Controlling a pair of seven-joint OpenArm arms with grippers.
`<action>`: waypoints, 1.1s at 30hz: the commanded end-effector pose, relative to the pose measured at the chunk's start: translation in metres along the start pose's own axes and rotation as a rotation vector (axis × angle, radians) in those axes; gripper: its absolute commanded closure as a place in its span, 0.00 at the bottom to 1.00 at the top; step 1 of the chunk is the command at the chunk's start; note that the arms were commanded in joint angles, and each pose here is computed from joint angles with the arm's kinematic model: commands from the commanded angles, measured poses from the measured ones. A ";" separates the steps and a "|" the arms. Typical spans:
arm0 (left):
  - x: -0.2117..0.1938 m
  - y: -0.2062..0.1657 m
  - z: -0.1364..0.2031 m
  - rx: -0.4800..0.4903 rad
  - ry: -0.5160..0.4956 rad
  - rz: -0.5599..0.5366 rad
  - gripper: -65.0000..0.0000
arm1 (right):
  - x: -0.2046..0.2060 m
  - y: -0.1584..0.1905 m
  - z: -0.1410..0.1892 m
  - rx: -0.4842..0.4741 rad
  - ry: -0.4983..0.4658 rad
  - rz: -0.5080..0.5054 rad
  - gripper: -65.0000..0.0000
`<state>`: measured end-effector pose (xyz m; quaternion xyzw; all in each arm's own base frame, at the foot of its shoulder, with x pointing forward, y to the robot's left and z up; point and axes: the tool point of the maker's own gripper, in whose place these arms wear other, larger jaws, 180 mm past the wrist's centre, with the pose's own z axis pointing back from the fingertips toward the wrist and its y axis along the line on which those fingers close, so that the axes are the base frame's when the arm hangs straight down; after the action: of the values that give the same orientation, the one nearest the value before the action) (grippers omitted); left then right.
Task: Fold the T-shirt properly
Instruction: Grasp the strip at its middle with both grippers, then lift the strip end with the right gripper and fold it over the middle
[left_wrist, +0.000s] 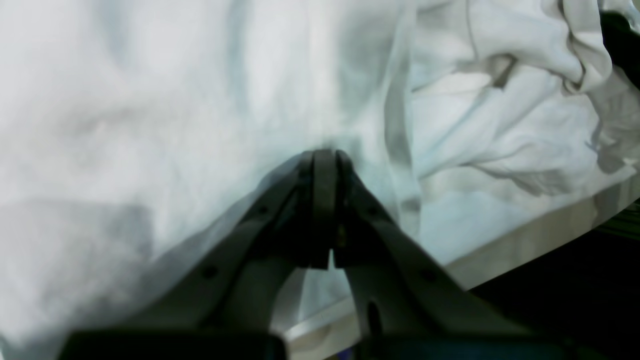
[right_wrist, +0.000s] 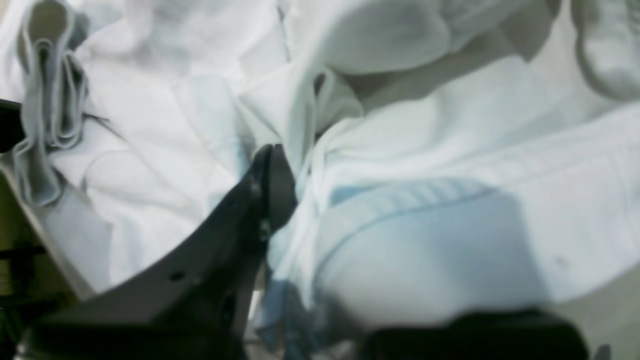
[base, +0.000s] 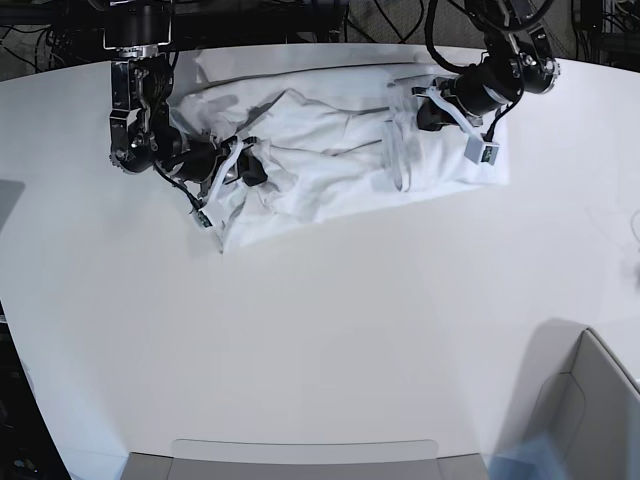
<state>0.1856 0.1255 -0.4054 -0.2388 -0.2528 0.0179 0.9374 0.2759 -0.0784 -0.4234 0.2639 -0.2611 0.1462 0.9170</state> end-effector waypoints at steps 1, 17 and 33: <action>0.011 -0.008 0.003 -0.029 -0.042 -0.014 1.00 | -0.003 -0.025 0.006 -0.116 0.051 0.008 1.00; 0.042 -0.029 0.033 -0.272 -0.271 0.150 1.00 | 0.072 -0.187 0.141 -0.763 0.044 0.145 1.00; 0.034 0.003 0.050 -0.184 -0.215 0.092 1.00 | 0.144 -0.058 0.098 -1.015 0.109 0.741 1.00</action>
<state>0.1863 0.1544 -0.3629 -0.3272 -0.3232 0.0656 0.8855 0.3692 -0.1625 -0.3123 -0.3135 -0.3005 0.3347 0.8363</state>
